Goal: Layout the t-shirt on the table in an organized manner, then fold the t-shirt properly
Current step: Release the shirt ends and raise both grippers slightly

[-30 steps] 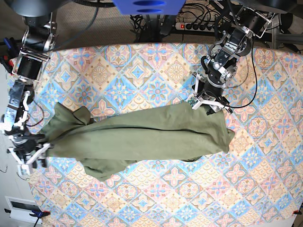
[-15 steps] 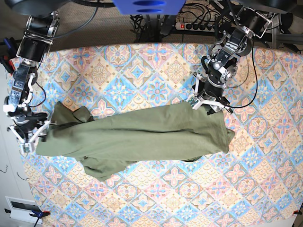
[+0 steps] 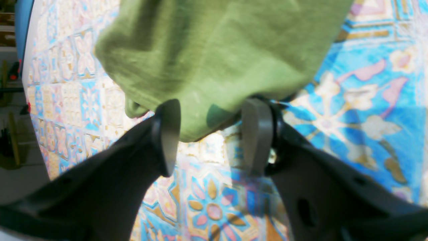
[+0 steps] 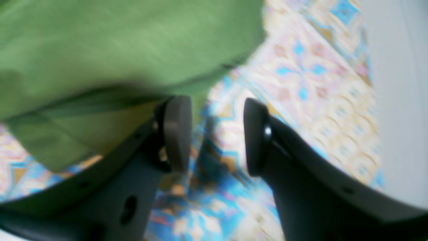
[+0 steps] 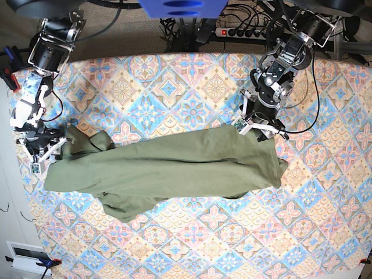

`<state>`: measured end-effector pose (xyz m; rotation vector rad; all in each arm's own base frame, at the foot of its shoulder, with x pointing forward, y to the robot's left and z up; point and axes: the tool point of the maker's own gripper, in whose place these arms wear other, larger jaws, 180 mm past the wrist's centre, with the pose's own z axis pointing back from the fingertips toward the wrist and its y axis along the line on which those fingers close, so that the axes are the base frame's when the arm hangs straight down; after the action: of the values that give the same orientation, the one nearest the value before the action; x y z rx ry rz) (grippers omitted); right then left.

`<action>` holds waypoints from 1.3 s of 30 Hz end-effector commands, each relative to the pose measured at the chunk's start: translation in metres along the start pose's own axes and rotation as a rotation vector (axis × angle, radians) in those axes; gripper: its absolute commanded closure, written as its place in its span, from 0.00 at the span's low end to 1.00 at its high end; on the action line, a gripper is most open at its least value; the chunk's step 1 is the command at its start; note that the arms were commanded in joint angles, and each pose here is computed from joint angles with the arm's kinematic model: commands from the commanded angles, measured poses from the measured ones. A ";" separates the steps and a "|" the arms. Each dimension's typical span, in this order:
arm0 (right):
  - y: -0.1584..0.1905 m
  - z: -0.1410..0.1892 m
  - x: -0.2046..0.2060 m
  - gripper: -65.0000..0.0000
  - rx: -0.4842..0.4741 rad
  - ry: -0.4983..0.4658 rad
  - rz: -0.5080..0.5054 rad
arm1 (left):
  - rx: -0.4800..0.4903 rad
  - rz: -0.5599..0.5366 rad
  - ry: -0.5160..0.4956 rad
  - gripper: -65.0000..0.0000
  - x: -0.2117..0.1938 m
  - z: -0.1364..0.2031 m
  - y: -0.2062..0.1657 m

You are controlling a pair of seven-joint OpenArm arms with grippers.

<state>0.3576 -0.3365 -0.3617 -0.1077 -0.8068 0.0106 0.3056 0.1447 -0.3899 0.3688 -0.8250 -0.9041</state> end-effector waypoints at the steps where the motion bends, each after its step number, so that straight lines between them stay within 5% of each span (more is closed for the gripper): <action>1: -0.007 0.002 0.012 0.61 -0.015 -0.031 -0.002 | 0.035 -0.004 -0.030 0.57 0.008 0.002 0.013; 15: -0.016 -0.009 -0.027 0.55 -0.016 0.043 -0.133 | 0.035 -0.004 -0.030 0.57 0.008 0.002 0.013; 25: 0.006 -0.009 -0.007 0.55 0.094 -0.052 -0.253 | 0.035 -0.004 -0.030 0.57 0.008 0.002 0.013; 39: 0.010 -0.021 -0.029 0.55 0.113 -0.021 -0.313 | 0.035 -0.004 -0.030 0.57 0.008 0.002 0.013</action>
<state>0.3402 -0.3200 -0.4184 0.1395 -0.7749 -0.2439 0.3052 0.1442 -0.3903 0.3666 -0.8241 -0.9044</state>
